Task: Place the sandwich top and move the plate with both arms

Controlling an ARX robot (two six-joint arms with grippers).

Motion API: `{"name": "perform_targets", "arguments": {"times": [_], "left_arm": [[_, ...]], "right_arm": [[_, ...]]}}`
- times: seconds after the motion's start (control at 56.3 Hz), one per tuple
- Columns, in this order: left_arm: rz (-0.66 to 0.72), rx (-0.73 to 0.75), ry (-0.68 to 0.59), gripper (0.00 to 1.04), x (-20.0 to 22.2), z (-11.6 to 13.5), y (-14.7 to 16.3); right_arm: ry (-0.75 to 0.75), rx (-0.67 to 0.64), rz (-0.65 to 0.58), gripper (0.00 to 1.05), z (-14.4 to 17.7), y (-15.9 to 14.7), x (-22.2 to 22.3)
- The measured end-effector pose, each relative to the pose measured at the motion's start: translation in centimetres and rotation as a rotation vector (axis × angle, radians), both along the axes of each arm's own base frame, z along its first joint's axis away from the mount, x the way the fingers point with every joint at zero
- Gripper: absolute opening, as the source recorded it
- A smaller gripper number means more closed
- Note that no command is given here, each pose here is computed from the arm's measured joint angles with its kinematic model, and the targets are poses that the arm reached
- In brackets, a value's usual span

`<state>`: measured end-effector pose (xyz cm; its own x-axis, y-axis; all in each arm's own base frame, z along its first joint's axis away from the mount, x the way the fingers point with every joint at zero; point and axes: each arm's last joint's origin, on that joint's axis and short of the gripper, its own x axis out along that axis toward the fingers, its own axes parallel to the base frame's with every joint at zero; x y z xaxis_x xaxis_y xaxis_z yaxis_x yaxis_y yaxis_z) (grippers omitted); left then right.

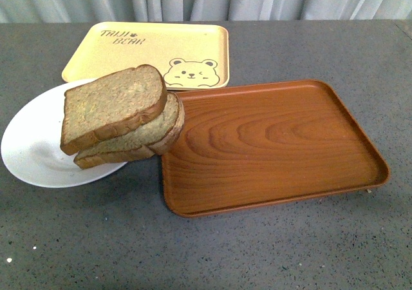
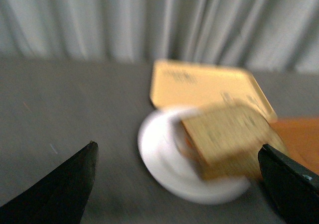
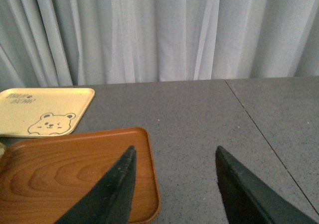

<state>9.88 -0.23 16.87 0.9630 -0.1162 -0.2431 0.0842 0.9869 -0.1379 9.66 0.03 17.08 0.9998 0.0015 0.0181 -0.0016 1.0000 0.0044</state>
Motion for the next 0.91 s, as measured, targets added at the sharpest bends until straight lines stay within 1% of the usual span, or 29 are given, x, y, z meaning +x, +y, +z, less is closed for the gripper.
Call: {"name": "perform_targets", "arguments": {"times": [0.036, 0.053, 0.089, 0.142, 0.195, 0.249, 0.284, 0.337, 0.391, 0.568, 0.692, 0.905], "left_arm": [[-0.026, -0.1, 0.191, 0.96, 0.5, 0.5, -0.3], [-0.022, -0.155, 0.26, 0.96, 0.9, 0.8, -0.4], [-0.016, -0.2, 0.321, 0.96, 1.7, 1.2, -0.7], [-0.006, -0.271, 0.368, 0.96, 3.2, 1.9, -1.1], [0.0, -0.31, 0.388, 0.96, 4.8, 2.4, -1.4], [0.021, -0.336, 0.411, 0.96, 6.2, 2.2, -1.5], [0.04, -0.349, 0.424, 0.96, 6.9, 1.9, -1.3], [0.079, -0.369, 0.444, 0.96, 8.0, 1.2, -0.9], [0.143, -0.371, 0.467, 0.96, 9.3, -0.1, -0.1], [0.261, -0.371, 0.517, 0.96, 12.9, -3.1, 2.0], [0.29, -0.406, 0.537, 0.96, 14.6, -4.6, 2.4], [0.343, -0.445, 0.579, 0.96, 15.6, -6.7, 2.3]], "right_arm": [[0.0, 0.0, 0.001, 0.59, 0.0, 0.0, 0.0], [0.0, 0.0, 0.002, 0.6, 0.0, 0.0, 0.0], [0.0, 0.0, 0.003, 0.67, 0.0, 0.0, 0.0], [0.0, 0.0, 0.002, 0.74, 0.0, 0.0, 0.0], [0.0, 0.0, 0.002, 0.85, 0.0, 0.0, 0.0], [0.0, 0.0, 0.002, 0.93, 0.0, 0.0, 0.0], [0.0, 0.0, 0.002, 0.97, 0.0, 0.0, 0.0], [0.0, 0.0, 0.001, 0.96, 0.0, 0.0, 0.0], [0.0, 0.0, 0.002, 0.96, 0.0, 0.0, 0.0], [0.0, 0.0, 0.002, 0.96, 0.0, 0.0, 0.0], [0.0, 0.0, 0.002, 0.96, 0.0, 0.0, 0.0], [0.0, 0.0, 0.002, 0.96, 0.0, 0.0, 0.0]]}}
